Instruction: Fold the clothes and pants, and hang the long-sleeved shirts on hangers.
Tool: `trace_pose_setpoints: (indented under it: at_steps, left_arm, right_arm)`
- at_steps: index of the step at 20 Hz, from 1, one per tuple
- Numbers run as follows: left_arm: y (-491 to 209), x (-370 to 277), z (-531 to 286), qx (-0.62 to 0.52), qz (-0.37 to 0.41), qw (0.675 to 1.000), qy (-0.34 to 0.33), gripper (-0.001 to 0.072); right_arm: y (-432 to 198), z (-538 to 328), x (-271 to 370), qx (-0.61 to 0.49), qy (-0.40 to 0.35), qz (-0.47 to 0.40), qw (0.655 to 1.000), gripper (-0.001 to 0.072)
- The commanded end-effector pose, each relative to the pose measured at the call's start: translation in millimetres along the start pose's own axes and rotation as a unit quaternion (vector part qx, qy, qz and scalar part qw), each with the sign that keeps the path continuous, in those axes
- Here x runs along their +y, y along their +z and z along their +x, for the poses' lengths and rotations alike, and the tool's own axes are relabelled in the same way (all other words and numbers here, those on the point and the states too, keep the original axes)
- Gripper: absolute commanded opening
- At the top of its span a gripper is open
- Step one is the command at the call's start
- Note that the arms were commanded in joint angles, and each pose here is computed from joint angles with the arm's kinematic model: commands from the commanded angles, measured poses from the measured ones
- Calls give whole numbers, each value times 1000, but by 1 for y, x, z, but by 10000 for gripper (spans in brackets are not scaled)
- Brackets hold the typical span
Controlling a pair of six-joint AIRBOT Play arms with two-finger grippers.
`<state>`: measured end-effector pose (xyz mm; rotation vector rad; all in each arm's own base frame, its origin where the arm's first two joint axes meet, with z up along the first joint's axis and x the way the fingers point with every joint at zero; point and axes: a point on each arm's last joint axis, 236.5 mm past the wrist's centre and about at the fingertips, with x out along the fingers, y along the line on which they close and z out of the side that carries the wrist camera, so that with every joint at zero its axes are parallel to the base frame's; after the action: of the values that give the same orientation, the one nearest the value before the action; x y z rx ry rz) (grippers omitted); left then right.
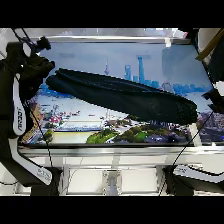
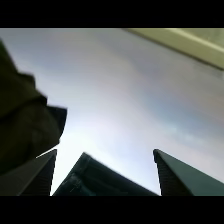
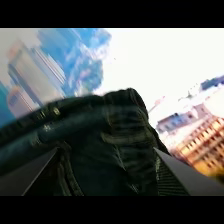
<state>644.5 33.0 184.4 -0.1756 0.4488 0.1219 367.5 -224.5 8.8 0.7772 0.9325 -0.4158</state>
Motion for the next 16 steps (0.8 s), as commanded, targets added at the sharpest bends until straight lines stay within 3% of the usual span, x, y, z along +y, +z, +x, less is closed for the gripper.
trace_pose_setpoints:
  at_steps: [1, 6, 13, 16]
  left_arm:
    - [34, -72, -56, -43, 101, 992, -55, 698]
    - [-8, -151, -78, 2, 206, 972, -112, 698]
    - [-34, -173, -87, 41, 221, 966, -129, 698]
    - [-37, -179, -89, 42, 224, 964, -134, 698]
  right_arm:
    - [-42, -2, -17, 118, 37, -19, 992, 626]
    - [-81, 42, -31, 216, 120, -12, 969, 636]
    - [-89, 71, -48, 225, 119, -17, 967, 634]
    - [-94, 75, -24, 230, 164, -29, 959, 616]
